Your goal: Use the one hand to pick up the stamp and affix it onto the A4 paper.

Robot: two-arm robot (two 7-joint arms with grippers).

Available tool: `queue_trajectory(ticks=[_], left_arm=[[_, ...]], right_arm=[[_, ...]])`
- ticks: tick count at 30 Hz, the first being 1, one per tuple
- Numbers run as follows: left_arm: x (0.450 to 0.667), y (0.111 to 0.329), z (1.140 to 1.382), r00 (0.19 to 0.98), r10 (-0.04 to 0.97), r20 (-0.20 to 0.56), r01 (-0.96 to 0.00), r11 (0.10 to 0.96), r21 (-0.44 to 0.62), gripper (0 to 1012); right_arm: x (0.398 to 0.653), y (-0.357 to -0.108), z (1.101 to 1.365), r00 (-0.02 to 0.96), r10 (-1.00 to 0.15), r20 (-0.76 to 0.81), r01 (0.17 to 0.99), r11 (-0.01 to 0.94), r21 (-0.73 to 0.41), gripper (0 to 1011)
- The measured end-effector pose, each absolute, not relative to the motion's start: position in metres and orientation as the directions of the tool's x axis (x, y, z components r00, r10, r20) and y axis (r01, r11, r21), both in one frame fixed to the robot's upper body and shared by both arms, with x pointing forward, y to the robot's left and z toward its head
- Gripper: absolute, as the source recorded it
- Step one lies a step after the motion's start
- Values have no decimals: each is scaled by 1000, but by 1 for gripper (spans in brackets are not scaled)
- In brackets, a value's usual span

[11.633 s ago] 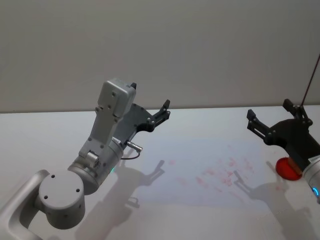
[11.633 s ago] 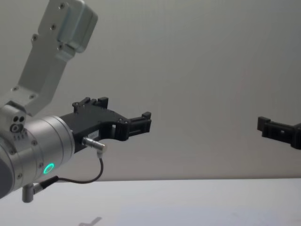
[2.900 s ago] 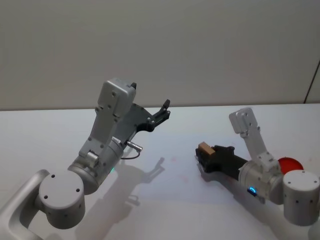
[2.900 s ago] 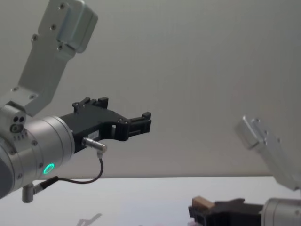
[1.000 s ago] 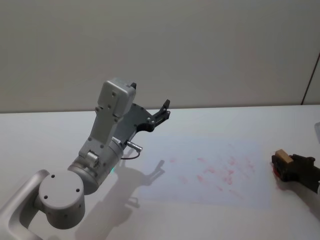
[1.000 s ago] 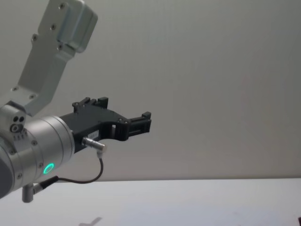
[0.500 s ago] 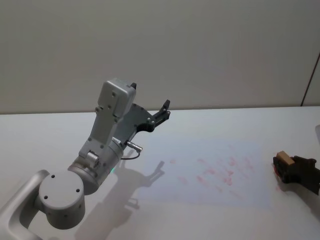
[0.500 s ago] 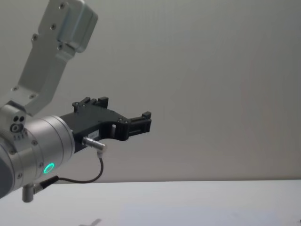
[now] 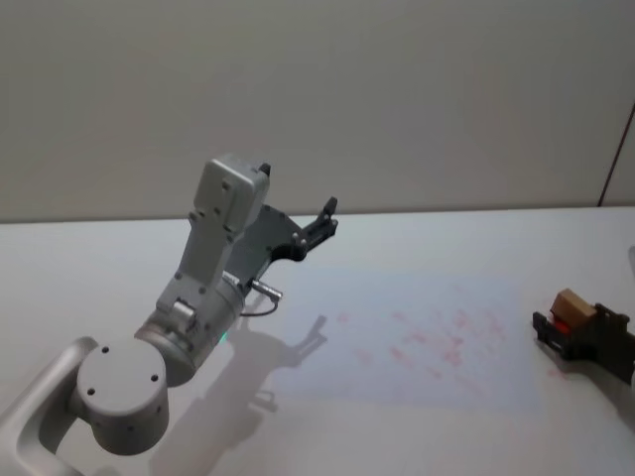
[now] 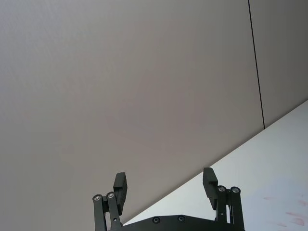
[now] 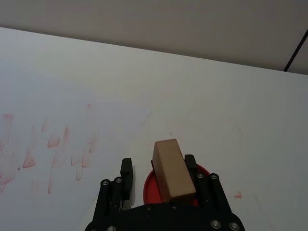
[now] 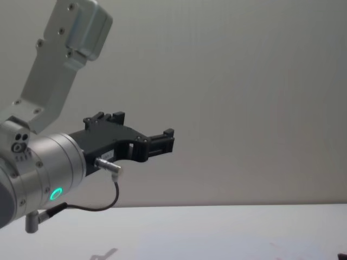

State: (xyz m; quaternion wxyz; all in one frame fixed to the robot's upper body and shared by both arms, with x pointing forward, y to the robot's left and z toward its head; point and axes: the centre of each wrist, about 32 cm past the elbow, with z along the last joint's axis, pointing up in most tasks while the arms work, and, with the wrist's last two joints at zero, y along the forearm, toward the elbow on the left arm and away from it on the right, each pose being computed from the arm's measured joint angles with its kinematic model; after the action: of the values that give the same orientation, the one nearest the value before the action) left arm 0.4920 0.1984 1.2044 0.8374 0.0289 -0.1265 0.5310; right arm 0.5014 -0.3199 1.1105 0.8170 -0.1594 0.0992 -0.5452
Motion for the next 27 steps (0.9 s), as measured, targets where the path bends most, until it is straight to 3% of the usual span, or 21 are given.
queue_trajectory(ticks=[7,13,27], left_arm=[[492,198,1204,404,882,242,-897,434,-86,1001],[492,198,1204,404,882,242,-897,434,-86,1001],[492,198,1204,404,882,242,-897,434,-86,1001]], right_arm=[[504,-317,1113,380,-925,-1,869,357,-344,859],[506,-314,1117,378,-926,-9,875,361,-322,1000],[506,-307,1130,372,-928,-26,893,365,-262,1001]])
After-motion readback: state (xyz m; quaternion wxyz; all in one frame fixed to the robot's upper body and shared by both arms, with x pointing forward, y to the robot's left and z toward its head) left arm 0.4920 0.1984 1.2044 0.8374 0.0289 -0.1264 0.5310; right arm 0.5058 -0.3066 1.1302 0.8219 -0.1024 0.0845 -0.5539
